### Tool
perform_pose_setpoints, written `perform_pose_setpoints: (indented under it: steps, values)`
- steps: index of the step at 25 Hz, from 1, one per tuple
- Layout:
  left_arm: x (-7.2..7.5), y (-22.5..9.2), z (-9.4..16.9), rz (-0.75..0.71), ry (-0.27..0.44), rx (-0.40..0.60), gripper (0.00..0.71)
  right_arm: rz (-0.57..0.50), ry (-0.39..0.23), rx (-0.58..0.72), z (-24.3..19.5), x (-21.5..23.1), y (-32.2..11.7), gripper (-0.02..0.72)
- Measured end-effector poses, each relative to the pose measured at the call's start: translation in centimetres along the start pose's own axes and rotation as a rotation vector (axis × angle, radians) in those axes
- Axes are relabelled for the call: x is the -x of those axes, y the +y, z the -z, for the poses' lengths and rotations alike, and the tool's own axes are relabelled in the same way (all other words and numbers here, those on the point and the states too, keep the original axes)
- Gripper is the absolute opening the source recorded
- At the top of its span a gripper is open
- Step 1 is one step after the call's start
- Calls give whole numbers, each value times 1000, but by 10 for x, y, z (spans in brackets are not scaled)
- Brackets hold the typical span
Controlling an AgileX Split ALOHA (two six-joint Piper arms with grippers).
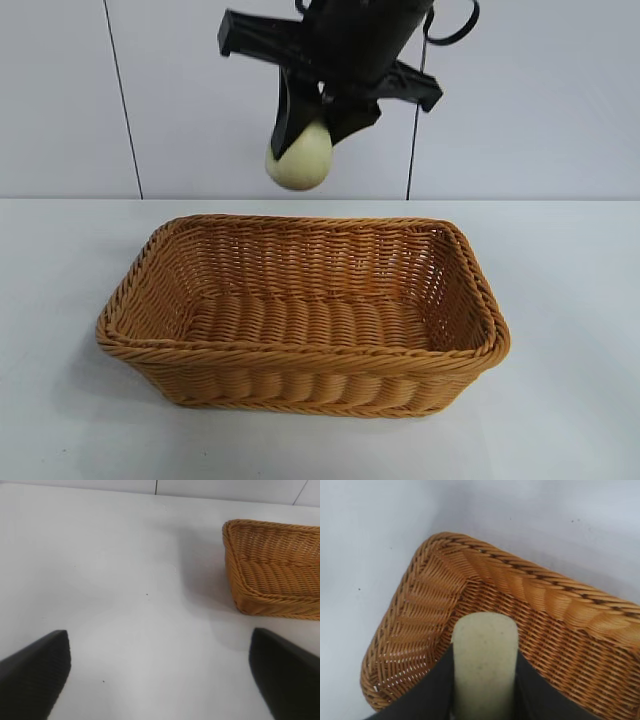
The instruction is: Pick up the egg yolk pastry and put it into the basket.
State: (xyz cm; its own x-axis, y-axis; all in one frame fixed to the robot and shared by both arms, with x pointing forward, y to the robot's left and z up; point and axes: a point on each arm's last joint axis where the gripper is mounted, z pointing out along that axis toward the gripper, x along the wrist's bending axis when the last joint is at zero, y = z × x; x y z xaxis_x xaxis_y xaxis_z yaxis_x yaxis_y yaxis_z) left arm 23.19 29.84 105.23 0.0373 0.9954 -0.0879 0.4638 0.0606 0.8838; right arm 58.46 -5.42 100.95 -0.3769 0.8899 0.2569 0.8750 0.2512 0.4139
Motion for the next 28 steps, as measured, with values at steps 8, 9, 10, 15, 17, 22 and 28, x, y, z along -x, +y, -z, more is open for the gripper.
perform_pose_setpoints:
  steps: [8,9,10,15,17,22,28]
  values:
    - [0,0,0,0,0,0,696,-51,-34,-153,-83,18,-21,207]
    - [0,0,0,0,0,0,696,-54,-35,-165,-86,19,-22,232]
    - [0,0,0,0,0,0,696,-58,-35,-174,-88,19,-23,267]
    - [0,0,0,0,0,0,696,-33,-28,-196,-86,18,-23,614]
    - [0,0,0,0,0,0,696,-18,-28,-202,-79,16,-20,664]
    - [0,0,0,0,0,0,696,51,-63,-188,-48,9,3,689]
    - [0,0,0,0,0,0,696,107,-189,-181,-14,10,27,692]
